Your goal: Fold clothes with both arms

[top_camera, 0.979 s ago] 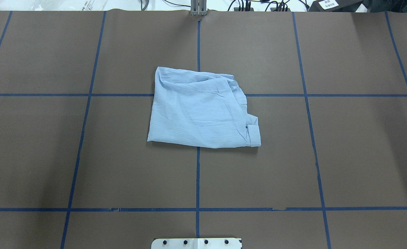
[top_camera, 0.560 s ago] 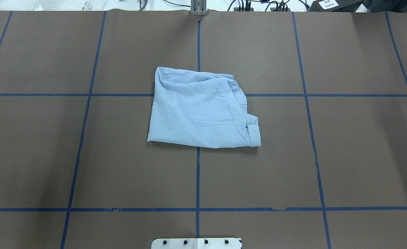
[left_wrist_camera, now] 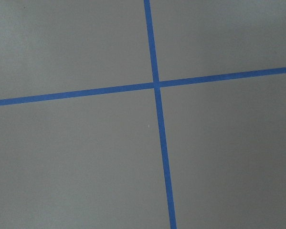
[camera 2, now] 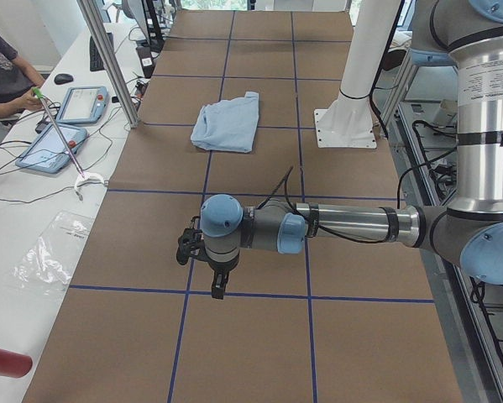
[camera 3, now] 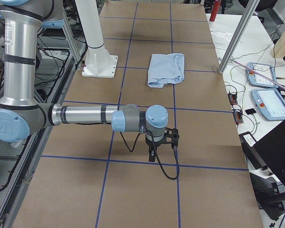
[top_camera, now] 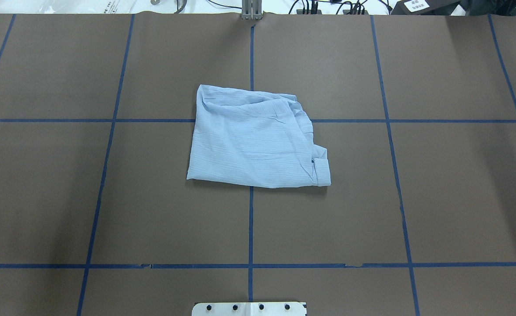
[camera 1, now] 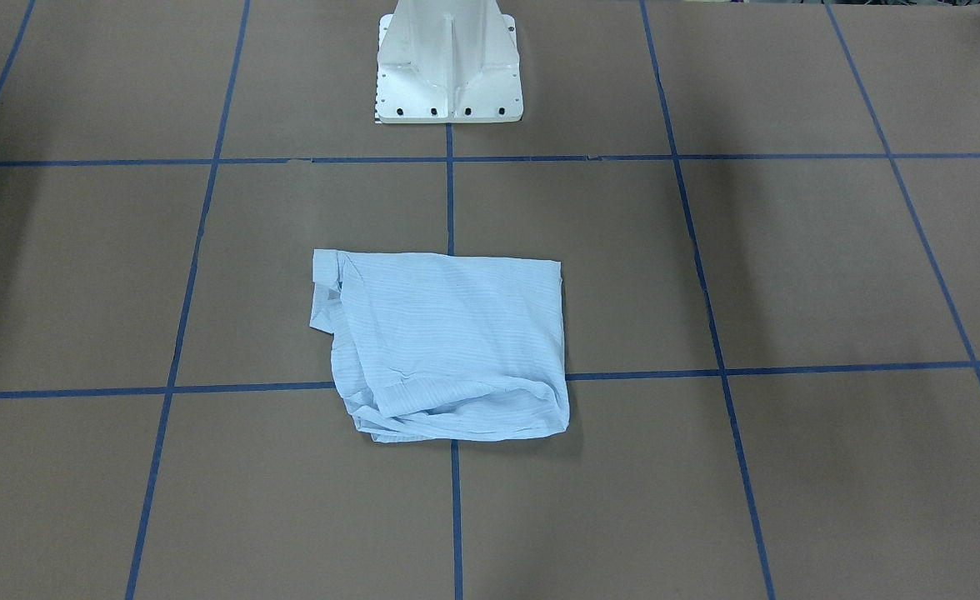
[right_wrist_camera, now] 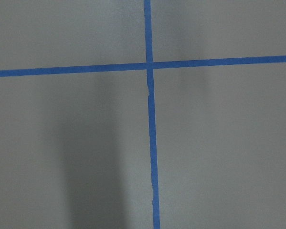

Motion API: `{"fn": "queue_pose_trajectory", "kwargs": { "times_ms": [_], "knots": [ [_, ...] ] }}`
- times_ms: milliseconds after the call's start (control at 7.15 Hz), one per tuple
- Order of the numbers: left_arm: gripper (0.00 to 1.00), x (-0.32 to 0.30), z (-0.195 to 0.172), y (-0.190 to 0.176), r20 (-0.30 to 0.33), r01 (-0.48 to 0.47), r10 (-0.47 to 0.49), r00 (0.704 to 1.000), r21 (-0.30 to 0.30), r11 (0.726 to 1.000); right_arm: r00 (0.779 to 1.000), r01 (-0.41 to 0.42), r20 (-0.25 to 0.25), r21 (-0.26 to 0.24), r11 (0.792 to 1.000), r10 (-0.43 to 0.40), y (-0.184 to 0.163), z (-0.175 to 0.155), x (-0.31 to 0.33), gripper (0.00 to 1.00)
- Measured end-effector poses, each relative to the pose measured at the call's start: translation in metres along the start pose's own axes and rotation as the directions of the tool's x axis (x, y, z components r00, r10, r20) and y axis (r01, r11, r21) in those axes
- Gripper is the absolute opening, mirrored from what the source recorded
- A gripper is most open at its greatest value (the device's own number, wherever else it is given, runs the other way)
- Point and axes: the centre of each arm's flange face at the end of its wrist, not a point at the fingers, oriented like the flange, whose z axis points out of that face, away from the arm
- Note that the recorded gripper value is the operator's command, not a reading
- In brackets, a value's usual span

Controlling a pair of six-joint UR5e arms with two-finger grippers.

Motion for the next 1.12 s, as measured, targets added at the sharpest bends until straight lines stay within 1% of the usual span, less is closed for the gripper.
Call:
{"fn": "queue_pose_trajectory", "kwargs": {
  "times_ms": [1119],
  "knots": [
    [1.0,-0.0025,0.0032,-0.0021,0.0,-0.01,0.01,1.0,-0.003,1.0,1.0,0.0,-0.003,0.007,1.0,0.0,-0.0018,-0.0013,-0.002,1.0]
  ]
}}
